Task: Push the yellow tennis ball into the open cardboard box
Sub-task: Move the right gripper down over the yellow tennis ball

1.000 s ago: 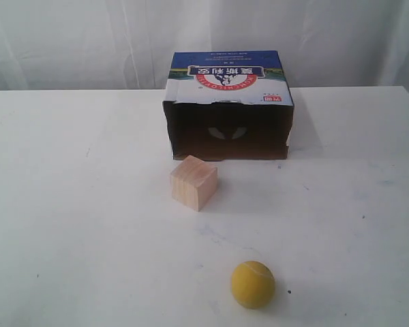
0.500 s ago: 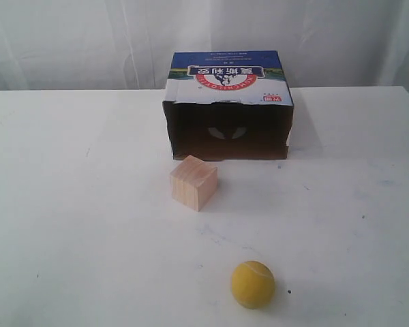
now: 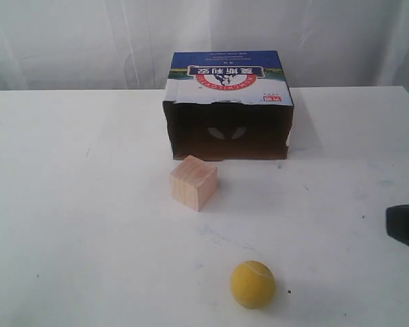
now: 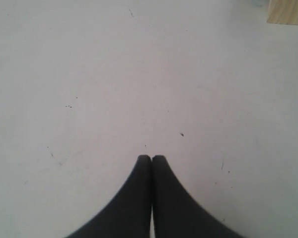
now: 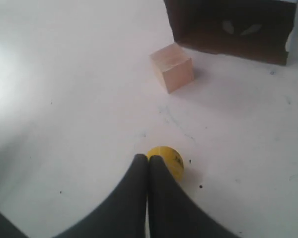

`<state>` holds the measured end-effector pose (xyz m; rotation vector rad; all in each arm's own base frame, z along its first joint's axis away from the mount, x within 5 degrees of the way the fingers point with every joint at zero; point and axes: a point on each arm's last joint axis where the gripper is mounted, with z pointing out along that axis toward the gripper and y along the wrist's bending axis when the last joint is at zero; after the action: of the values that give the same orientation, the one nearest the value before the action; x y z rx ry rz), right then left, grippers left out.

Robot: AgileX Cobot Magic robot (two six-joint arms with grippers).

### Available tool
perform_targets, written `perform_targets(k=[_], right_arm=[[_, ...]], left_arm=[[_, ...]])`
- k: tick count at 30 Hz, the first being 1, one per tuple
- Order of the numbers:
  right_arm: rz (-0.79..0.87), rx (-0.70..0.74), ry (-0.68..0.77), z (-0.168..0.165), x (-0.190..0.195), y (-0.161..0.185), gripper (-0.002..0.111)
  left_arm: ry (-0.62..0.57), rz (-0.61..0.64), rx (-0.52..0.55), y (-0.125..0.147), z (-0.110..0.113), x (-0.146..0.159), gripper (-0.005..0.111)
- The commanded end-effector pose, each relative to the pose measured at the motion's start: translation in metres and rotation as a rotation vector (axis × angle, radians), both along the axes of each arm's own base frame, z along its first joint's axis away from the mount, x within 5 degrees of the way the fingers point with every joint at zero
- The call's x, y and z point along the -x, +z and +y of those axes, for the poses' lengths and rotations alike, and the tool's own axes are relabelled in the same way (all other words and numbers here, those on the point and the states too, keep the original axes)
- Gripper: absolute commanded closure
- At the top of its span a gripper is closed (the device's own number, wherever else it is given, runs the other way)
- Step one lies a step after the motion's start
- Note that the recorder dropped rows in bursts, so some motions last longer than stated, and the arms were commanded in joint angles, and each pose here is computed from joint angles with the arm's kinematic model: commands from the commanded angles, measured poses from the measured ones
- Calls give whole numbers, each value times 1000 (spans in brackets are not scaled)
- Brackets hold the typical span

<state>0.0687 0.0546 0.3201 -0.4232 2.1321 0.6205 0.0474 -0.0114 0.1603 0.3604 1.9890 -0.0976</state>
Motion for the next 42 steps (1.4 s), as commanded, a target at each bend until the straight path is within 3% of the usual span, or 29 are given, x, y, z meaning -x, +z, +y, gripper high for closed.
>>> perform_targets(k=[1,11,16,26,42], right_arm=[[70,52,109,13,-17,-8,108],[240,199,331,80,-64,-59,108],[241,321,353,101,-83,-90,108],[276,384,321,112,-103,-123,108],[281,427,310,115,-112,-138,108]], left_arm=[[-5,15,-7,-3,0,1,107],[-5,15,-7,-3,0,1,107],[-5,15,-7,-3,0,1,107],[-5,15,-7,-3,0,1,107],[-5,15,-7,-3,0,1,107]])
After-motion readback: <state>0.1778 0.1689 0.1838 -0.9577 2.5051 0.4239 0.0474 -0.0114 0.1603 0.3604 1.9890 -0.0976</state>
